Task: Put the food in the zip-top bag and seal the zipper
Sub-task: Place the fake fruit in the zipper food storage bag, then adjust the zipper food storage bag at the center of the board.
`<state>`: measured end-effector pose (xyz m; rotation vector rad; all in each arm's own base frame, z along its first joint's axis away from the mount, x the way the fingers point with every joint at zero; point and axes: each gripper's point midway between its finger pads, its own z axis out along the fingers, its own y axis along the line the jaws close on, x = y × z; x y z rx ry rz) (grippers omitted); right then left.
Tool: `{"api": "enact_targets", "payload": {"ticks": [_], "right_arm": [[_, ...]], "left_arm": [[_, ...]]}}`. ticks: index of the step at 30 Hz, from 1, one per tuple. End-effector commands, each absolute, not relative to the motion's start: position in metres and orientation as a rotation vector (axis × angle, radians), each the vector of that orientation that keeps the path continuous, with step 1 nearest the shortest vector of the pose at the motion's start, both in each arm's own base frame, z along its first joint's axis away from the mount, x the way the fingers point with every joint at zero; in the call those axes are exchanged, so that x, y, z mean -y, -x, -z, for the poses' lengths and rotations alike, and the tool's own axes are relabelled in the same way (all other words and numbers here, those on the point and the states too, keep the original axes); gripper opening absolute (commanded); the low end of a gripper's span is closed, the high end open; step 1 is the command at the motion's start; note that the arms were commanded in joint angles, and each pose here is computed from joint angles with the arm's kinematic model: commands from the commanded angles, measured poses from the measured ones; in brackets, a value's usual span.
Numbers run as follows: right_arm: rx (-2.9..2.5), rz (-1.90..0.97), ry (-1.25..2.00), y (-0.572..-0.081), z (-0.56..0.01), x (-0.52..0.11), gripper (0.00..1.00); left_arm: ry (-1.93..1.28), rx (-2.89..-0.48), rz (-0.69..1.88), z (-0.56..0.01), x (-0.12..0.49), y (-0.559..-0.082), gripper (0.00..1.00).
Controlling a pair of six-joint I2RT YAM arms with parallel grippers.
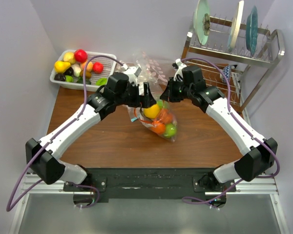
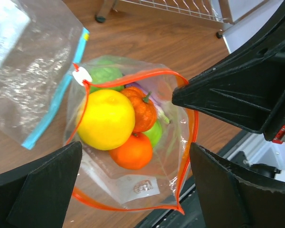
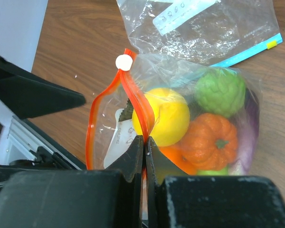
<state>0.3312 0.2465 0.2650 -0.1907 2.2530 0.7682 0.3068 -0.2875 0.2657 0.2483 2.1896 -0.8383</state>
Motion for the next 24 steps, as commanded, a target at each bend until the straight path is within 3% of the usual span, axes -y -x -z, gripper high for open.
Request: {"api": "enact_targets", "payload": {"ticks": [1,6,10,15,24], "right_arm": [[-2.183,-0.766,0.195,-0.335,-0.286,-0.243,0.0],[-2.185,-0.764,0.193,-0.334,-0.284,-0.242,0.0],[-2.186,-0.765,0.194,-0.333,-0.284,-0.241,0.0],[-2.189,-0.782,0.205,-0.331,-0.281,-0.244,0.0],[-2.212,-0.776,0.207,-0.328,-0.269,-0.242,0.0]], "left_arm": [[-0.283,-2.151,0.69,-0.291,0.266,-0.309,0.99],[-0.303,-2.199,0.537,-0.274,0.25,-0.318,0.99],[-0.257,-2.237,0.401,-0.264,0.226,-0.328,0.9],[-0.205,-2.261,0.443,-0.265,0.193,-0.35,0.91],[-0.159,-2.319,0.2,-0.239,0.15,-0.374,0.92]]}}
